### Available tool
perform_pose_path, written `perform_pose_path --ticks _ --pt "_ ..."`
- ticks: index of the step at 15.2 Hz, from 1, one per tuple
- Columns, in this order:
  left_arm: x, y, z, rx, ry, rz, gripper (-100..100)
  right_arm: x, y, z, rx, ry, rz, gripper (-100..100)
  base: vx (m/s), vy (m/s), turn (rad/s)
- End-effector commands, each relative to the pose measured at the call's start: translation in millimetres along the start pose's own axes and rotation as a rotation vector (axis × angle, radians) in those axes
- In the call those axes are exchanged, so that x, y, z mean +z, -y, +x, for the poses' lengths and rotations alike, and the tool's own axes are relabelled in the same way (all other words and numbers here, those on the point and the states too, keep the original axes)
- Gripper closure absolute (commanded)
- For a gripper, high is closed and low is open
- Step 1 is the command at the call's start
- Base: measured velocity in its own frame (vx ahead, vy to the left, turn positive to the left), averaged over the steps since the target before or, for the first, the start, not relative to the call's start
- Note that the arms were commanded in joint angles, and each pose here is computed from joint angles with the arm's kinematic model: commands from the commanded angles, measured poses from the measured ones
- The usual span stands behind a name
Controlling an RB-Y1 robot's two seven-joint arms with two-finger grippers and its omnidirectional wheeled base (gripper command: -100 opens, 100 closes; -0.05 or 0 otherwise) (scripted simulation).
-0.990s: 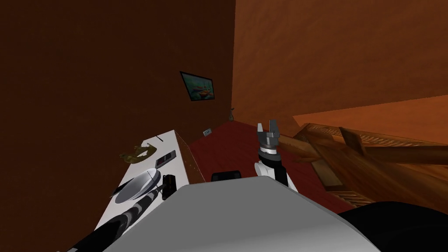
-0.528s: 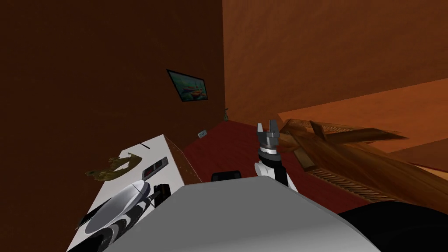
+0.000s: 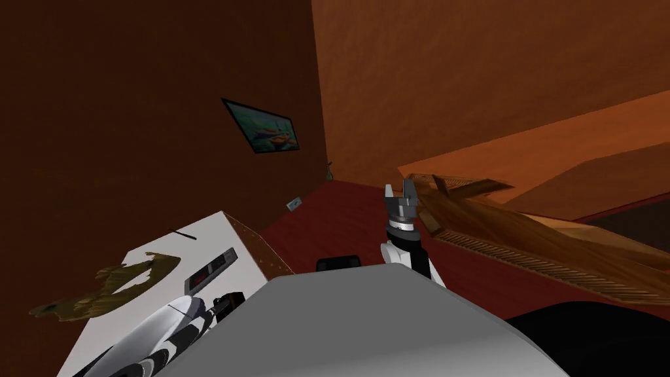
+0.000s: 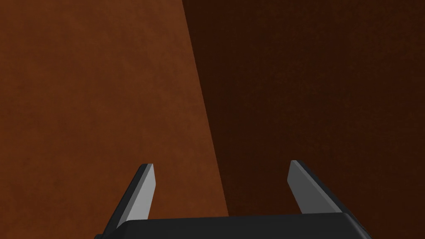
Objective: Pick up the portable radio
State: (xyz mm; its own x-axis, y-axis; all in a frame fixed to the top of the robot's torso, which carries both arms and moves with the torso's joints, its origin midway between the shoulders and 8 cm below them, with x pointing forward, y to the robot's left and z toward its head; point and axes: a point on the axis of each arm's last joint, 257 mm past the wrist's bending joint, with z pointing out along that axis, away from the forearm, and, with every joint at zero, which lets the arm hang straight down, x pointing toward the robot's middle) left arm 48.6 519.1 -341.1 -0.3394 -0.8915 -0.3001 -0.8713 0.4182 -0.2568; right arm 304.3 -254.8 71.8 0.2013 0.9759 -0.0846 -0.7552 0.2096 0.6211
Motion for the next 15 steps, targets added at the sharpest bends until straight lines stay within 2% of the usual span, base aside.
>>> perform_pose_path --ticks 1,12,13,15 --pt "-4.6 -9.6 4.2 -0.030 -0.021 -0.027 -100 0.0 0.0 0.0 0.000 0.000 0.000 0 -0.042 0.024 -0.298" --pt "-26.5 -51.4 26.0 -0.160 -0.097 -0.160 -100 0.0 0.0 0.0 0.000 0.000 0.000 0 -0.046 0.027 -0.244" --pt "-24.7 -47.0 23.0 -0.144 -0.090 -0.145 -100 0.0 0.0 0.0 0.000 0.000 0.000 0 -0.028 0.018 -0.102" --pt "-20.6 -54.5 23.8 -0.153 -0.088 -0.149 -100 0.0 0.0 0.0 0.000 0.000 0.000 0 0.005 -0.001 -0.025"
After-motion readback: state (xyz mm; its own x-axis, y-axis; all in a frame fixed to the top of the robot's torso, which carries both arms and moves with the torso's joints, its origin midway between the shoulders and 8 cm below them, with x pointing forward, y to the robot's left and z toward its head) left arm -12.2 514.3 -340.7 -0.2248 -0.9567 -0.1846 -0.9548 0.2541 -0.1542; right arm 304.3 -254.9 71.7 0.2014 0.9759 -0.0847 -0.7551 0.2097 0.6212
